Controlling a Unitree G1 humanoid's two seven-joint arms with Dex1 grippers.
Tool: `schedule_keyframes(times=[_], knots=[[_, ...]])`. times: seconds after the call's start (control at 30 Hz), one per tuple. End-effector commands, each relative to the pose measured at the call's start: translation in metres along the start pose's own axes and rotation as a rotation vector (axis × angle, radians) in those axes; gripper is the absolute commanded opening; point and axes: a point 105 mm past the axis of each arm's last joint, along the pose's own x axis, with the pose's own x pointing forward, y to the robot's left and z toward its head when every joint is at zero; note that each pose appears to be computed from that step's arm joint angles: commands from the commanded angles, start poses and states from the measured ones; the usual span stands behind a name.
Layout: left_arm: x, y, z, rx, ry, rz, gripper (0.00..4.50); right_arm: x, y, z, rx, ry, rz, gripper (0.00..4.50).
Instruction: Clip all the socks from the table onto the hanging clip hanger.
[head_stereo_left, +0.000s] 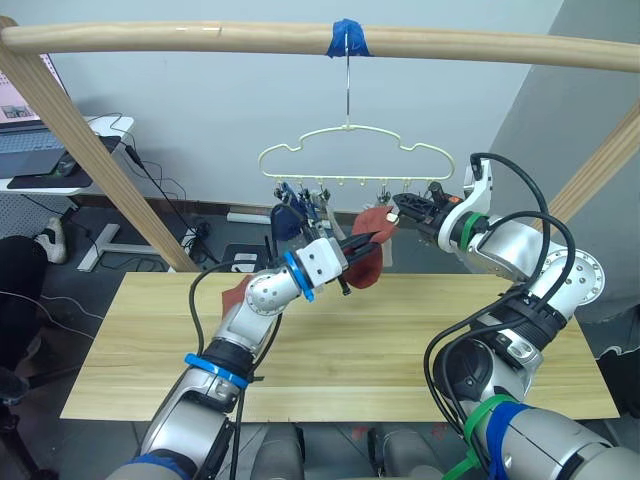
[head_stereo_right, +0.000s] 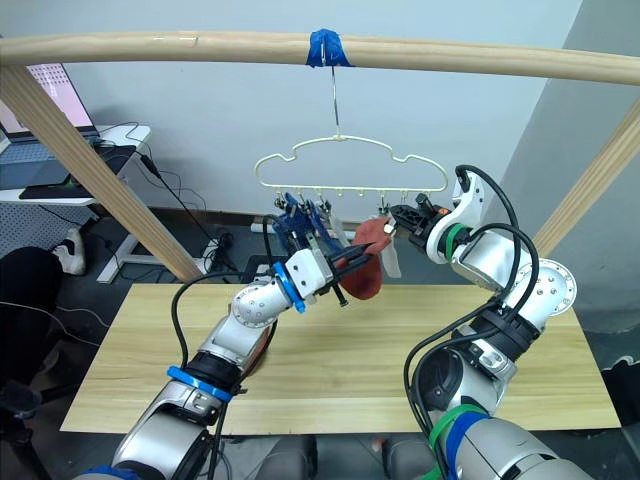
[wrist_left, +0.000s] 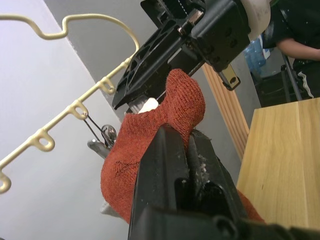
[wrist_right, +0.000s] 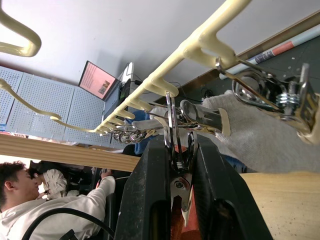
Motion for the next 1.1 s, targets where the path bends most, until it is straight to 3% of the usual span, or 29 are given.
schedule_keyframes(times=[0.03, 0.43, 0.53, 0.7, 0.8, 0.97, 1.1], knots=[[0.006, 0.009, 0.013, 0.031, -0.055, 0.027, 0.01, 0.001, 0.019, -0.003, -0.037, 0.004, 0.069, 0.65], [0.011, -0.003, 0.006, -0.064, -0.033, -0.011, 0.00, -0.020, 0.009, 0.005, -0.170, -0.046, 0.035, 4.45], [0.015, -0.015, 0.002, -0.169, -0.024, -0.066, 0.55, -0.035, 0.008, 0.007, -0.234, -0.082, 0.033, 4.50], [0.015, -0.025, -0.002, -0.302, -0.008, -0.143, 1.97, -0.056, 0.007, 0.009, -0.396, -0.136, -0.015, 4.50], [0.003, -0.028, -0.008, -0.338, 0.027, -0.189, 2.89, -0.063, 0.002, 0.014, -0.447, -0.203, -0.068, 4.50], [-0.035, -0.013, -0.016, -0.488, 0.099, -0.189, 4.36, -0.060, -0.006, -0.002, -0.704, -0.218, -0.127, 4.50], [-0.062, 0.002, -0.008, -0.713, 0.131, -0.148, 4.46, -0.051, -0.008, -0.014, -0.851, -0.277, -0.127, 4.50]])
